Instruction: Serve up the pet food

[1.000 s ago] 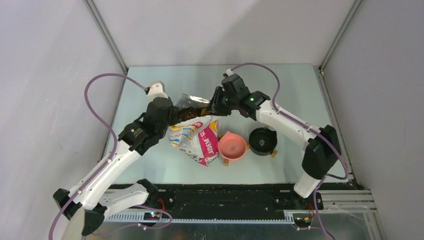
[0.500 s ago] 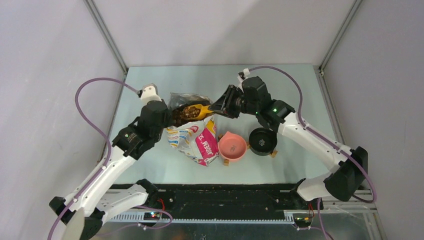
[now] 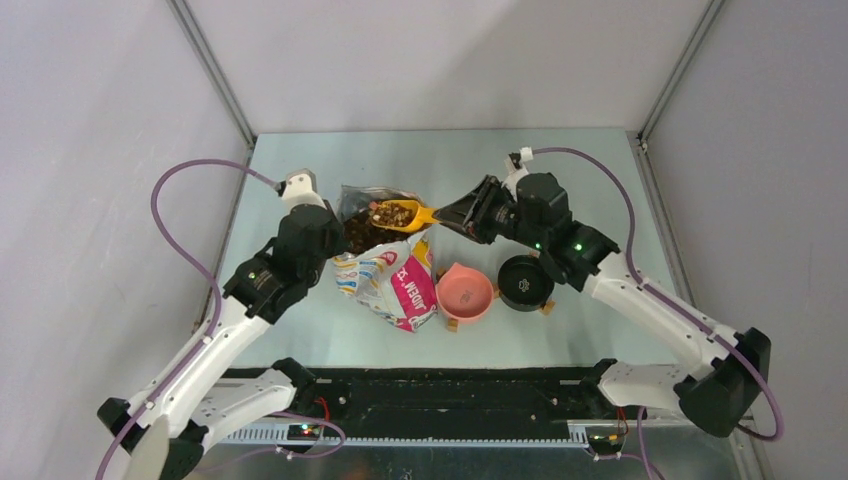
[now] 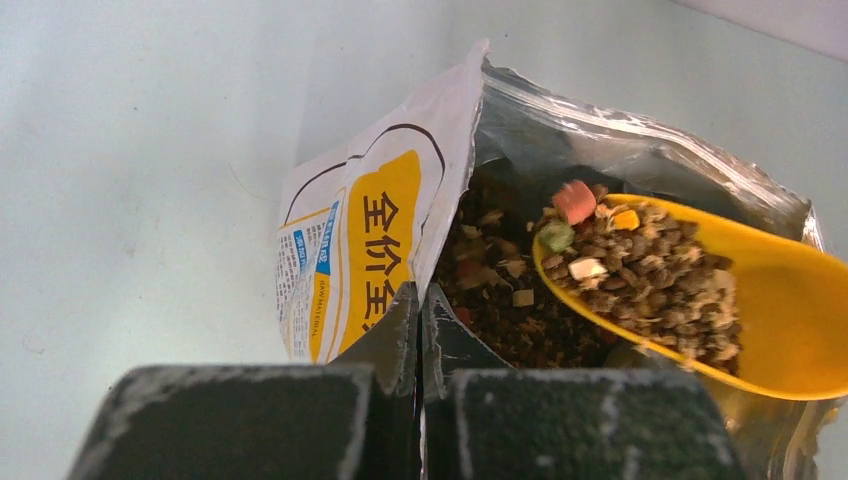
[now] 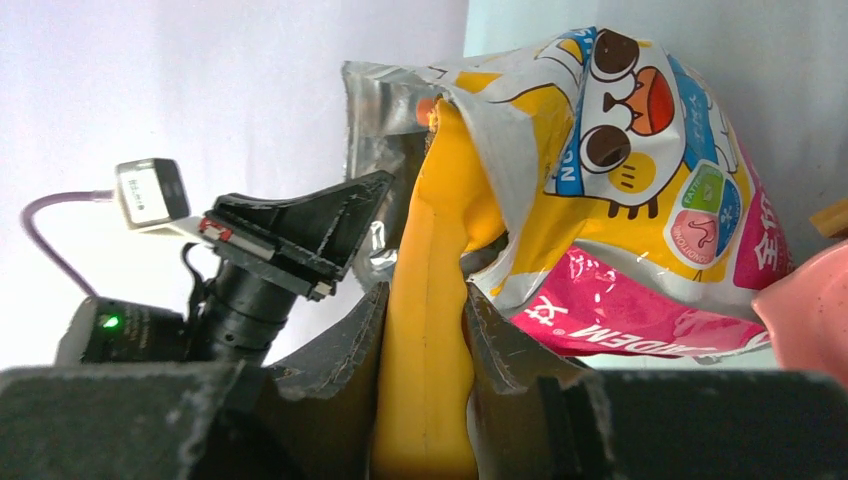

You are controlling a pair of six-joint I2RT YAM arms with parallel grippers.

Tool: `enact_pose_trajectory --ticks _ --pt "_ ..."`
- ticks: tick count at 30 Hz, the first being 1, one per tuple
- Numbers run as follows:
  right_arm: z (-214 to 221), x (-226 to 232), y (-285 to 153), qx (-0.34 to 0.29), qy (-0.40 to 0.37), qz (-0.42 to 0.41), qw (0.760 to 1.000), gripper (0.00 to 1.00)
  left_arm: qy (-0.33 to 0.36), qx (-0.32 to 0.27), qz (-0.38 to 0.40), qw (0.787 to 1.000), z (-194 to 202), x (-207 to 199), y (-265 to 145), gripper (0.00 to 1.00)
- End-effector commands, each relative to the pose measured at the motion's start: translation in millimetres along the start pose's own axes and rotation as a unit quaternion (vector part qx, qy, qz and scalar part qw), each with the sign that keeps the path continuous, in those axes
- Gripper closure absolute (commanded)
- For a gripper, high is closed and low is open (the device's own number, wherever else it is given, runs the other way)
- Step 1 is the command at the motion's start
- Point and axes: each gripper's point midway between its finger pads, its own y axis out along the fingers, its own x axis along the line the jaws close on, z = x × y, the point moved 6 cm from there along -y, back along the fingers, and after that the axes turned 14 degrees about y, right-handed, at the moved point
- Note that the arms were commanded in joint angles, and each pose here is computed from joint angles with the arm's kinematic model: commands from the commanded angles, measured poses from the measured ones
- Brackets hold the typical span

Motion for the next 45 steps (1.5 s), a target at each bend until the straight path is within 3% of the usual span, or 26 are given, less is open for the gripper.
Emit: enact_pose_trajectory --ticks 1,16,29,37,45 --pt "-9.4 31.1 -23.0 -0.049 0.011 -0.084 0.995 1.00 -0.015 -0.038 0.038 0.998 -16.4 -6.0 -9.1 1.00" --pt "1.1 12.4 -28.0 -0.024 0.050 -0.150 0.987 1.00 -0.031 -0.047 0.058 0.997 -15.8 -8.7 -12.3 1.00" --pt "10.1 7.0 -40.8 0.004 0.095 -0.291 0.952 1.00 -0.047 -0.058 0.089 0.993 -14.1 -12.3 -18.1 1.00" --pt "15.2 4.4 -32.7 0.034 0.121 -0.313 0.942 1.00 -0.052 -0.057 0.095 0.992 -11.9 -12.5 -19.5 1.00" --pt "12.4 -0.4 -32.2 0.013 0.120 -0.299 0.947 1.00 -0.057 -0.061 0.090 0.992 -11.3 -9.8 -21.1 1.00"
